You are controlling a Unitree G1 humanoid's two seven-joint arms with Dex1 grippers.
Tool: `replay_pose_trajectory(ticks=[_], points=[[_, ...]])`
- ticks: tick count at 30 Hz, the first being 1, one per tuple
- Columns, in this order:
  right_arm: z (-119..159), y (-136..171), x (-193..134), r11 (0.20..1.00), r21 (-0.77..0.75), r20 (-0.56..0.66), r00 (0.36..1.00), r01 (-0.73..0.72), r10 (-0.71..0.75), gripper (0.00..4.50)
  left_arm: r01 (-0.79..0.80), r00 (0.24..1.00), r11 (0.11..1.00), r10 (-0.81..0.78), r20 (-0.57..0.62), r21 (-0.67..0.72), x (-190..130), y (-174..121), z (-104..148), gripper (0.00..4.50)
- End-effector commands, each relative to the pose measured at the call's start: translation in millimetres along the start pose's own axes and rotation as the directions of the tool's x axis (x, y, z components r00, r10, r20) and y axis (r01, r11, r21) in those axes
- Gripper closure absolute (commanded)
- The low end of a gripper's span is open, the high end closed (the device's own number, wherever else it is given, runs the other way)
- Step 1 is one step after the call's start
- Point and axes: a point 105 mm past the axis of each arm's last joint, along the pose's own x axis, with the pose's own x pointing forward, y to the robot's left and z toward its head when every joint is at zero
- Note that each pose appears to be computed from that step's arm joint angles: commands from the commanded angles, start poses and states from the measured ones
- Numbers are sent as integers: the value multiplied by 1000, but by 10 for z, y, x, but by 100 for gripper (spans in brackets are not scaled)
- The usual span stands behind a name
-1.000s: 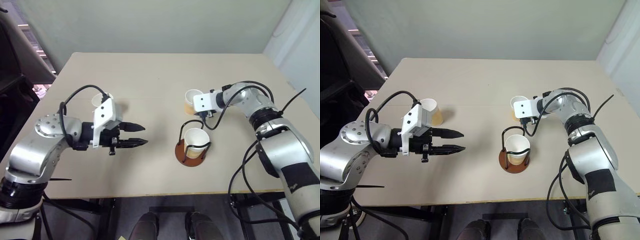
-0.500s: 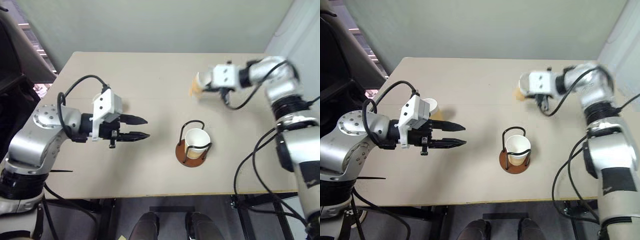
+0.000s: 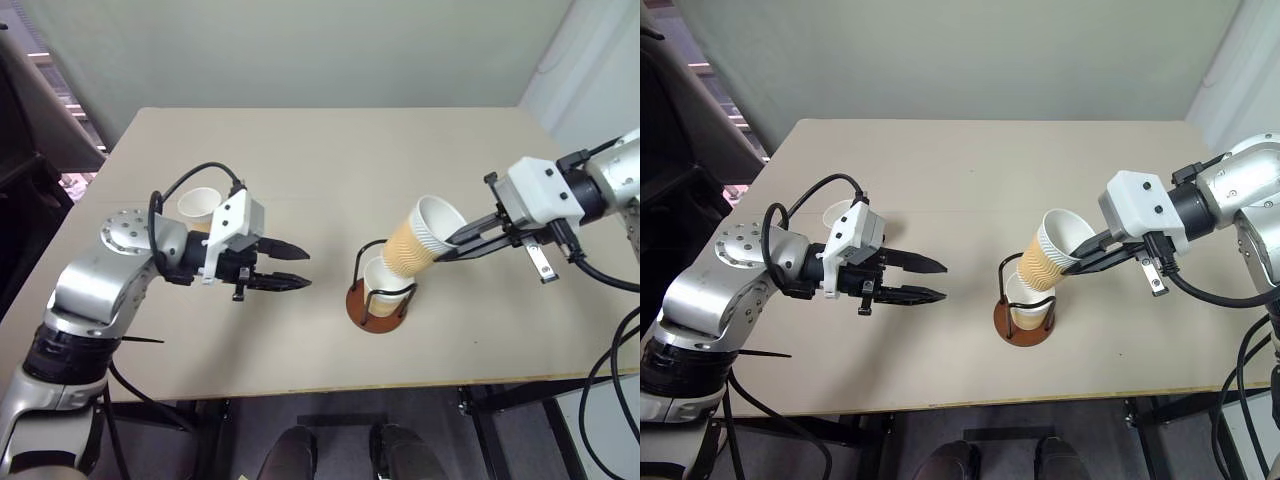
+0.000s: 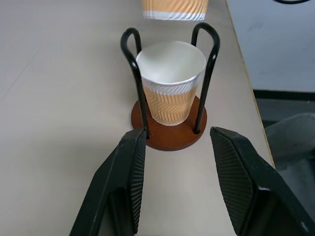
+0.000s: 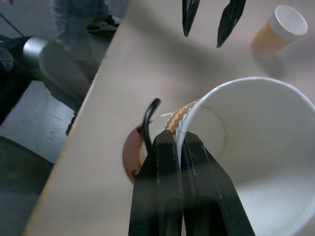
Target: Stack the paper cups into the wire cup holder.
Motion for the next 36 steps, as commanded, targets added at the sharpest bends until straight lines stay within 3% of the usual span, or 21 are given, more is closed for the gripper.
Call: replay_pose_trajectory(ticks=[1, 13, 16, 22, 25, 27, 31, 33, 36], points=[[75, 11, 24, 999, -40, 1, 1000, 17, -17, 447, -8, 1000, 999, 8, 7, 41, -31, 14, 74, 228], [-106, -71, 159, 997, -58, -79, 996, 41, -45, 447, -38, 999, 999, 38, 1, 33, -62, 16, 53, 228], [-115, -46, 144, 999, -47, -86, 996, 21, -25, 386, -42, 999, 999, 42, 0, 31, -73, 18, 46, 228], [-58, -38, 112, 999, -51, -74, 997, 18, -22, 179, -58, 998, 997, 59, -13, 43, -130, 67, 47, 228], [2, -75, 2, 998, -28, -49, 997, 58, -60, 71, -129, 991, 989, 131, -23, 68, -303, 204, 83, 228], [68, -169, -224, 985, 35, 18, 986, 167, -168, 1, -254, 962, 960, 263, -74, 116, -601, 430, 90, 228], [331, -261, -640, 916, 268, 341, 860, 299, -380, 1, -433, 868, 878, 467, -170, 202, -1122, 792, 57, 228], [278, -268, -671, 872, 362, 382, 800, 331, -462, 1, -465, 814, 853, 517, -263, 238, -1189, 947, -108, 228], [134, -236, -556, 821, 432, 345, 773, 373, -532, 1, -436, 737, 840, 540, -407, 323, -1157, 1125, -390, 228]])
